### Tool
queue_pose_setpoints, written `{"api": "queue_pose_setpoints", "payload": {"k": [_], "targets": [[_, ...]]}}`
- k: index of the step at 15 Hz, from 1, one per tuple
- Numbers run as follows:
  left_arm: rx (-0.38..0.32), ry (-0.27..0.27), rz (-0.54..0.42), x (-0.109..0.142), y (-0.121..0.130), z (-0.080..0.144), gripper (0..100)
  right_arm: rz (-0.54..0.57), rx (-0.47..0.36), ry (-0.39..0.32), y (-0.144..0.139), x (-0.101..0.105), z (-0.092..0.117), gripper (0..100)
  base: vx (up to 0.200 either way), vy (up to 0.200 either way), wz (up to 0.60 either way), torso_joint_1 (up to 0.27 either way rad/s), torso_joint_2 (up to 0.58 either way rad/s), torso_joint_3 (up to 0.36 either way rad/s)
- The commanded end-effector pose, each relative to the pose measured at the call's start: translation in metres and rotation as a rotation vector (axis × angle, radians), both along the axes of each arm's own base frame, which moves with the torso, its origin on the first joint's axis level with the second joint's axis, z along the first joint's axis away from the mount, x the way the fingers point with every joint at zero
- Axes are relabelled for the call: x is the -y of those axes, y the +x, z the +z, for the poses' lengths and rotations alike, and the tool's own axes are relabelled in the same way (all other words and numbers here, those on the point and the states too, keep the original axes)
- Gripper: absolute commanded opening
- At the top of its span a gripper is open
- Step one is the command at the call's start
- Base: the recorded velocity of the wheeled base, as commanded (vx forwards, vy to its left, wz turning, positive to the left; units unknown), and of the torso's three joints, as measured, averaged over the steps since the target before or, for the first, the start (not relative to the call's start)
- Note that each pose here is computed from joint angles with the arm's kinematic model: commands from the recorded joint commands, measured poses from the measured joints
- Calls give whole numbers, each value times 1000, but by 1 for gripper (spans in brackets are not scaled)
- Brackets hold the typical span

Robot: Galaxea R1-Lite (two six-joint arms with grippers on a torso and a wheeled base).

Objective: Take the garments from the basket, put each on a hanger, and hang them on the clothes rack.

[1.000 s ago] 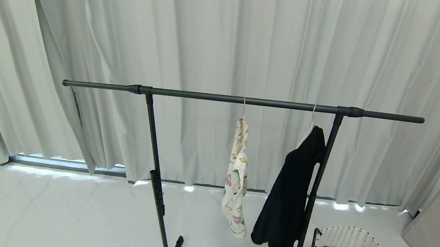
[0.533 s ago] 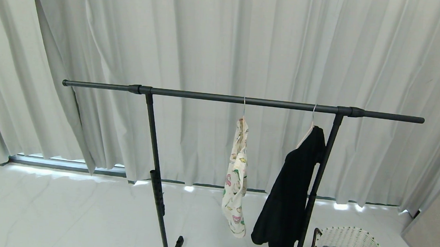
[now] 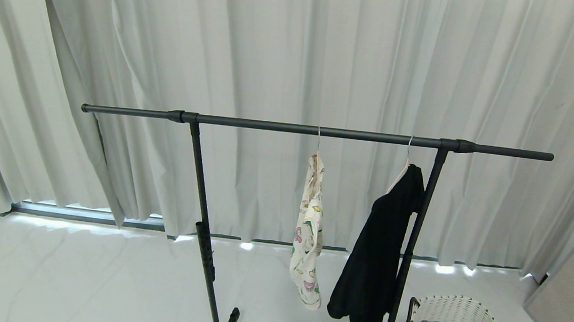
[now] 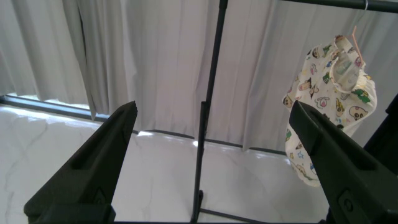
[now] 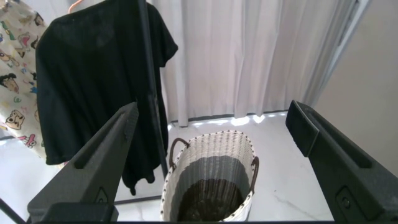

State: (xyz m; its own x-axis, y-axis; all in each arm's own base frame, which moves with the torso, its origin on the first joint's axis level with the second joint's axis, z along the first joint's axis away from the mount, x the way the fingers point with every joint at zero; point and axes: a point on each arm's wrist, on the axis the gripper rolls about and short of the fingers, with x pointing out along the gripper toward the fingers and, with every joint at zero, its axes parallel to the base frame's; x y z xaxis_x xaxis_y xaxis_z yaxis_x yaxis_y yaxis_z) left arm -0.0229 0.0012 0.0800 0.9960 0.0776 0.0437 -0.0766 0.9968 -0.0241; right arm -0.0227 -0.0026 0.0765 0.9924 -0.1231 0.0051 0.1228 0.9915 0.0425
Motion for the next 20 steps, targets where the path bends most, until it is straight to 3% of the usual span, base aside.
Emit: {"api": "queue_pose_setpoints", "payload": {"k": [1, 20], "targets": [[1, 0, 1, 0, 0, 0, 100, -1, 1, 1, 0, 0, 0, 100, 0, 0, 0, 0, 0, 0], [1, 0, 1, 0, 0, 0, 100, 1, 1, 0, 0, 0, 0, 100, 0, 0, 0, 0, 0, 0]]}}
